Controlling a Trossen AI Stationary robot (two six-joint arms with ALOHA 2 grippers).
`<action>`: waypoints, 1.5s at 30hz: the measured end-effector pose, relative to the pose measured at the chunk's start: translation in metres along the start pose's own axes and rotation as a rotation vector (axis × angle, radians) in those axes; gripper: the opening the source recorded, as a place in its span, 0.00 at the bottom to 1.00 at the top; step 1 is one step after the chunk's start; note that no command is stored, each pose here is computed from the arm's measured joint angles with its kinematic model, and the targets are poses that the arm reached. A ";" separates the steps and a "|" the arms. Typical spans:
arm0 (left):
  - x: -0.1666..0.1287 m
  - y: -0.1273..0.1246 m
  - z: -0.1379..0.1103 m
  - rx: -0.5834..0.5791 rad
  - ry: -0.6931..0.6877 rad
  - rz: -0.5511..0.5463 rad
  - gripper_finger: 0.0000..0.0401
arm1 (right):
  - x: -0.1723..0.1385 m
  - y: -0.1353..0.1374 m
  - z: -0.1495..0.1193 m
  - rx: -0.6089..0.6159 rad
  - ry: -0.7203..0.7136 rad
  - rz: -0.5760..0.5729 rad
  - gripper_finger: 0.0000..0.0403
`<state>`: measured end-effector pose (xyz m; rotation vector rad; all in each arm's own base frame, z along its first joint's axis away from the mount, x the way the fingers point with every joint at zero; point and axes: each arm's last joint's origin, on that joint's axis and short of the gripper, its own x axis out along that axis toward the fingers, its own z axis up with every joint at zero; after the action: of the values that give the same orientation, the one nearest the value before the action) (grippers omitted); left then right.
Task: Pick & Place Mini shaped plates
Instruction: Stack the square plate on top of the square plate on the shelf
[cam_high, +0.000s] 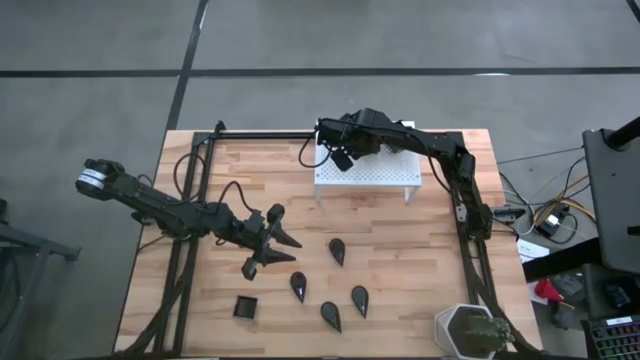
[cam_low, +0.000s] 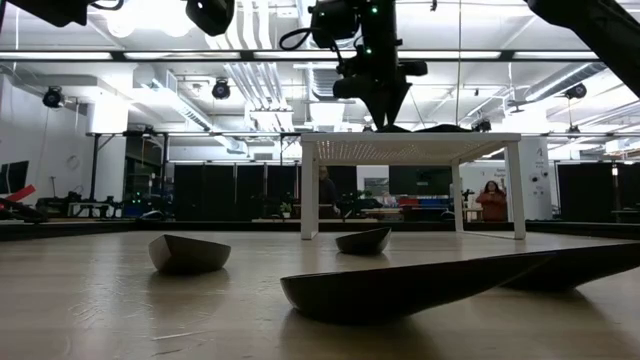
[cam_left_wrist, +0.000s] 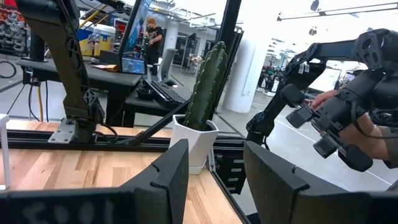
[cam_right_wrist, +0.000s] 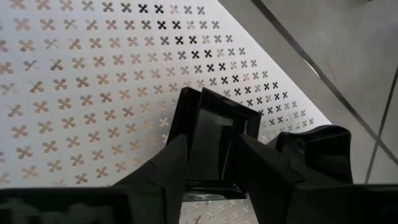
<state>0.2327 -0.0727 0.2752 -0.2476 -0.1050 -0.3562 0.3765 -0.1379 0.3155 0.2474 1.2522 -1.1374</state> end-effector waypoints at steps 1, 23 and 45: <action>0.000 0.000 0.000 0.000 0.000 0.000 0.37 | 0.000 0.000 0.000 -0.003 0.000 0.000 0.36; 0.000 0.000 0.000 0.000 0.001 0.001 0.37 | -0.019 0.012 -0.003 -0.042 -0.059 0.080 0.36; 0.000 -0.002 -0.001 -0.007 0.012 -0.047 0.37 | -0.096 0.117 -0.096 -0.355 -0.413 0.147 0.02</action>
<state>0.2321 -0.0746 0.2751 -0.2501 -0.0975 -0.4049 0.4196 0.0362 0.3121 -0.1556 1.0235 -0.7720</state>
